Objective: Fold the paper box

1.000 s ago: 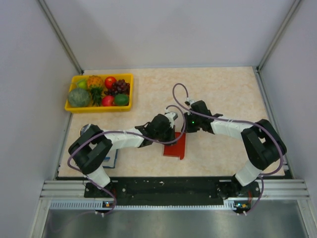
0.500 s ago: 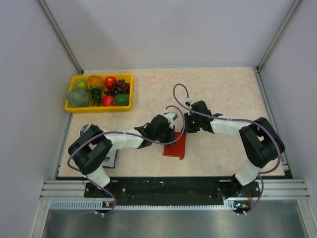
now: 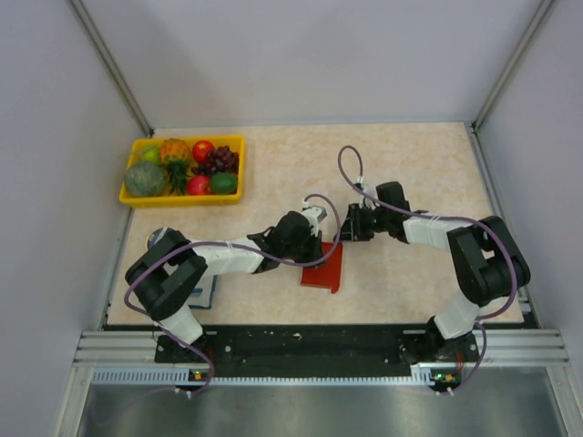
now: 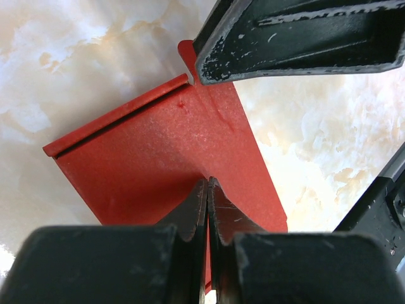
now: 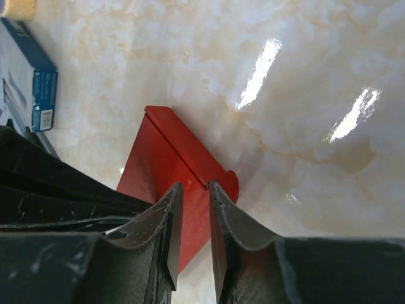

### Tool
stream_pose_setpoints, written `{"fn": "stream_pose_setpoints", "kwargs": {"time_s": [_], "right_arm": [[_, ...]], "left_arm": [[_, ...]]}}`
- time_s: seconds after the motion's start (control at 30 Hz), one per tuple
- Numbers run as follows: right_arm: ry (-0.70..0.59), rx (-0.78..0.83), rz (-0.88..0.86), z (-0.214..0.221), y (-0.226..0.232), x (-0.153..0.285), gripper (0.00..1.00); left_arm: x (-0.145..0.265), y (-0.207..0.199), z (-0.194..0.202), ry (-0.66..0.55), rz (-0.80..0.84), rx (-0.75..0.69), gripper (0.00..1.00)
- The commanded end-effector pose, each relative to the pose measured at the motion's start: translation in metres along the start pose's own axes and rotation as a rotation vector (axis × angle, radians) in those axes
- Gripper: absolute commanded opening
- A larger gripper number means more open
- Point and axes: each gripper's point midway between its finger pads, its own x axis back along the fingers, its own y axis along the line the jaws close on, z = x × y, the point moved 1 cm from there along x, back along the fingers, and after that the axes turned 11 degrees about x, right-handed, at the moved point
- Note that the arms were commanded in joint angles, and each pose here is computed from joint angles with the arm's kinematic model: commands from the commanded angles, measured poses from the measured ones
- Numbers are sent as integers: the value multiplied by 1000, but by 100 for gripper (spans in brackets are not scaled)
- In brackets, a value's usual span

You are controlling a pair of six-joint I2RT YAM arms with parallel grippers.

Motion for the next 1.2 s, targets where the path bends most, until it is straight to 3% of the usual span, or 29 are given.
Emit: {"fn": "stream_pose_setpoints", "kwargs": {"time_s": [0.0, 0.6, 0.97, 1.17], "right_arm": [[-98, 112, -141, -23, 11, 5, 25], [-37, 85, -54, 2, -13, -5, 33], [-67, 47, -158, 15, 7, 2, 29], [-81, 25, -141, 15, 5, 1, 36]], "left_arm": [[-1, 36, 34, 96, -118, 3, 3], [-1, 34, 34, 91, -102, -3, 3], [-1, 35, 34, 89, -100, -2, 3], [-1, 34, 34, 89, -97, -3, 3]]}}
